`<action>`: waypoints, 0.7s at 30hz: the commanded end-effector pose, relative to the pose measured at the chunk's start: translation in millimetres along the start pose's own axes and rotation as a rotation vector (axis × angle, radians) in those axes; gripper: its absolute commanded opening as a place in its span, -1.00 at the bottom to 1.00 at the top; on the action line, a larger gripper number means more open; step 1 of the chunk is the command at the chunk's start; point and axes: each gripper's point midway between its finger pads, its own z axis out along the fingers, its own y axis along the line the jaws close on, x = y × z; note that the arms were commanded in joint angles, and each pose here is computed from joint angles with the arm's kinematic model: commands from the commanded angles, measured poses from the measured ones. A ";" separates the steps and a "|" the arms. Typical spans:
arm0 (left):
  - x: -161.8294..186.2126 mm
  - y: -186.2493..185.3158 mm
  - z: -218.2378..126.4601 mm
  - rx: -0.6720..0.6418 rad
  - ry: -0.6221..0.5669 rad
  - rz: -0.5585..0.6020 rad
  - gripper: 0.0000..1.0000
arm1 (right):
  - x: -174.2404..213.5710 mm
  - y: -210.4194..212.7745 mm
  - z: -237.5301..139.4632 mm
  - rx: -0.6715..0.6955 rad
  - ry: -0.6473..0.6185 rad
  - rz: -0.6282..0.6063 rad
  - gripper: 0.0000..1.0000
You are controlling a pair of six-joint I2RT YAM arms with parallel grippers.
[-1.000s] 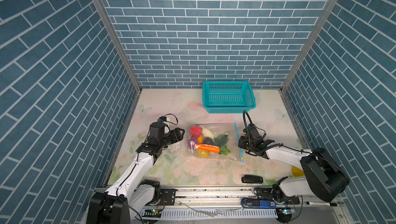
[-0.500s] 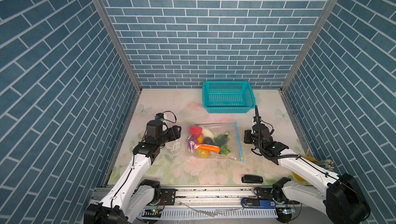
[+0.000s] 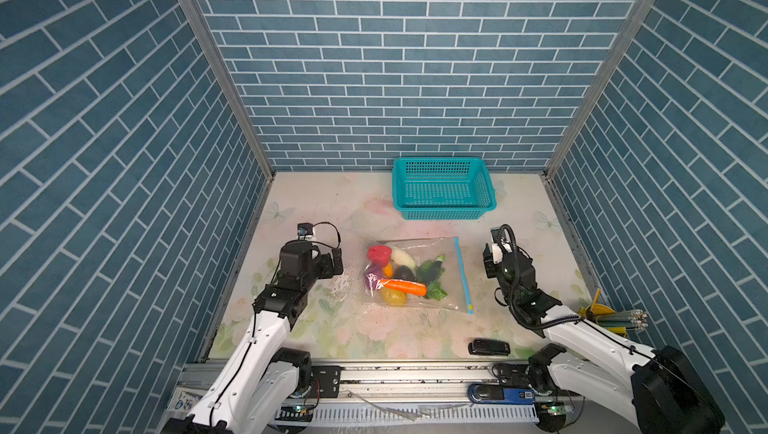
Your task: Place the food in the zip-top bag and seal the zipper
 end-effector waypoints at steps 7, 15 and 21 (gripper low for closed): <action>-12.7 18.6 13.5 -0.104 -0.182 0.191 0.98 | 21.7 -36.6 28.6 0.146 -0.030 -0.054 0.37; -13.4 29.0 51.8 -0.093 -0.214 0.241 0.98 | 30.6 -54.6 54.2 0.209 0.016 -0.072 0.56; -13.0 44.8 76.0 -0.088 -0.195 0.214 0.99 | 24.6 -58.6 43.8 0.199 -0.052 0.006 0.58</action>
